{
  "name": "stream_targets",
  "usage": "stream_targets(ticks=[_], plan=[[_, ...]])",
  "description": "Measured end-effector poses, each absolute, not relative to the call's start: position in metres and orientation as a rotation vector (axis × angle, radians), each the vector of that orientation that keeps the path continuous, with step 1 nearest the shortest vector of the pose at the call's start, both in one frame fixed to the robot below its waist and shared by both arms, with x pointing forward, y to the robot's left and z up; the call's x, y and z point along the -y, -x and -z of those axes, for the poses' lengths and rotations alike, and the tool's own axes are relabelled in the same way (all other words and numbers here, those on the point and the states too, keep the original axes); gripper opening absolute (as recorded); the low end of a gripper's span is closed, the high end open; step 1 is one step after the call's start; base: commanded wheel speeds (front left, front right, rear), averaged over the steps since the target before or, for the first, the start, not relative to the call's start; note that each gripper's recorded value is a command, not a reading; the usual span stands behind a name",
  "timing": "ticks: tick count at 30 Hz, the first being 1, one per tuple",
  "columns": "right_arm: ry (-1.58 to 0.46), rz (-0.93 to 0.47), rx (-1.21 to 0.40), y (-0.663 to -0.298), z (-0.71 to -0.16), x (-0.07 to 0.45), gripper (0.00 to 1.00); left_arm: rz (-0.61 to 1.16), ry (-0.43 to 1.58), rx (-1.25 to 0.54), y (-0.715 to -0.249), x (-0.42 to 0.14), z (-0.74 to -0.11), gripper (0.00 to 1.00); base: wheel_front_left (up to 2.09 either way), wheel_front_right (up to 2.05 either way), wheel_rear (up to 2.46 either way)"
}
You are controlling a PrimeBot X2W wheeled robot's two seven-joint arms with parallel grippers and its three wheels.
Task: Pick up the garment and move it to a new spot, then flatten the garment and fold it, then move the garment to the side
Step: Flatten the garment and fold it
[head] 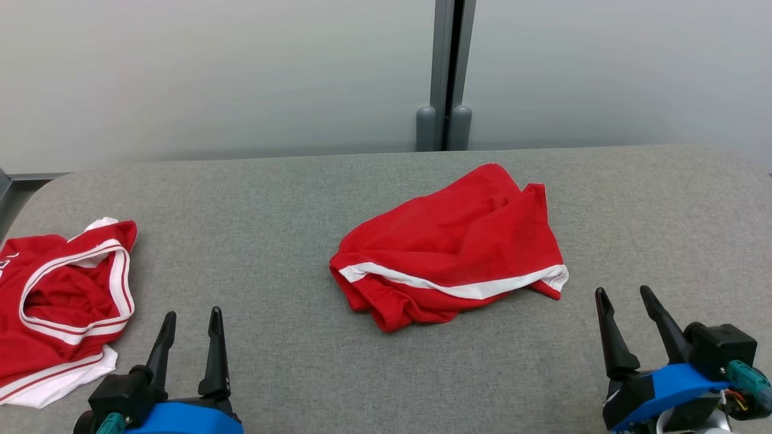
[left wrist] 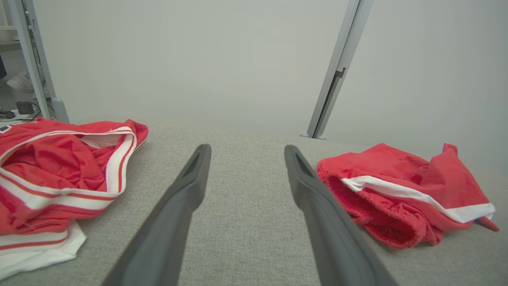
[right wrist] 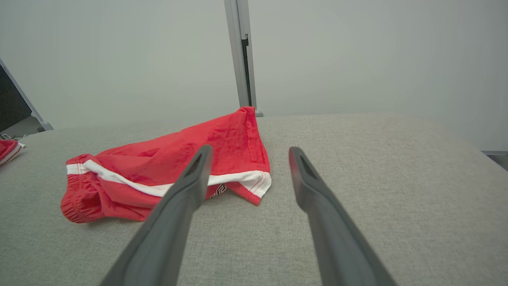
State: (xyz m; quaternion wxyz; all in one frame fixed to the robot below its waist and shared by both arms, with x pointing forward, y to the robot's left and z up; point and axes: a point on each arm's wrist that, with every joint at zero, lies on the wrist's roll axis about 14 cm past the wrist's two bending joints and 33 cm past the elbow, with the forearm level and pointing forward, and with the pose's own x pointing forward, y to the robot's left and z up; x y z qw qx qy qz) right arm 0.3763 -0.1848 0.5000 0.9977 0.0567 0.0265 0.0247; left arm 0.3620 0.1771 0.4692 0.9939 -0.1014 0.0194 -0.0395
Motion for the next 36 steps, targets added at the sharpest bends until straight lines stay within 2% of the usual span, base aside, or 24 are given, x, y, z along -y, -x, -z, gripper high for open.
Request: stream_targets(ticks=[10, 15, 19, 24, 36], plan=[[-0.136, -0.064, -0.086, -0.375, -0.493, 0.179, 1.0, 0.097, 0.204, -0.061, -0.362, -0.17, -0.463, 1.0, 0.0, 0.0, 0.0], [-0.136, -0.065, -0.102, -0.378, -0.488, 0.179, 1.0, 0.207, 0.226, -0.107, -0.379, -0.13, -0.462, 1.0, 0.0, 0.0, 0.0], [-0.14, -0.07, -0.112, -0.383, -0.484, 0.176, 1.0, 0.329, 0.272, -0.238, -0.391, -0.086, -0.447, 1.0, 0.0, 0.0, 0.0], [-0.145, -0.071, -0.113, -0.389, -0.482, 0.176, 1.0, 0.393, 0.326, -0.402, -0.404, -0.06, -0.424, 1.0, 0.0, 0.0, 0.0], [-0.158, -0.02, -0.122, -0.392, -0.473, 0.192, 1.0, 0.365, 0.444, -0.564, -0.43, -0.046, -0.393, 1.0, 0.0, 0.0, 0.0]])
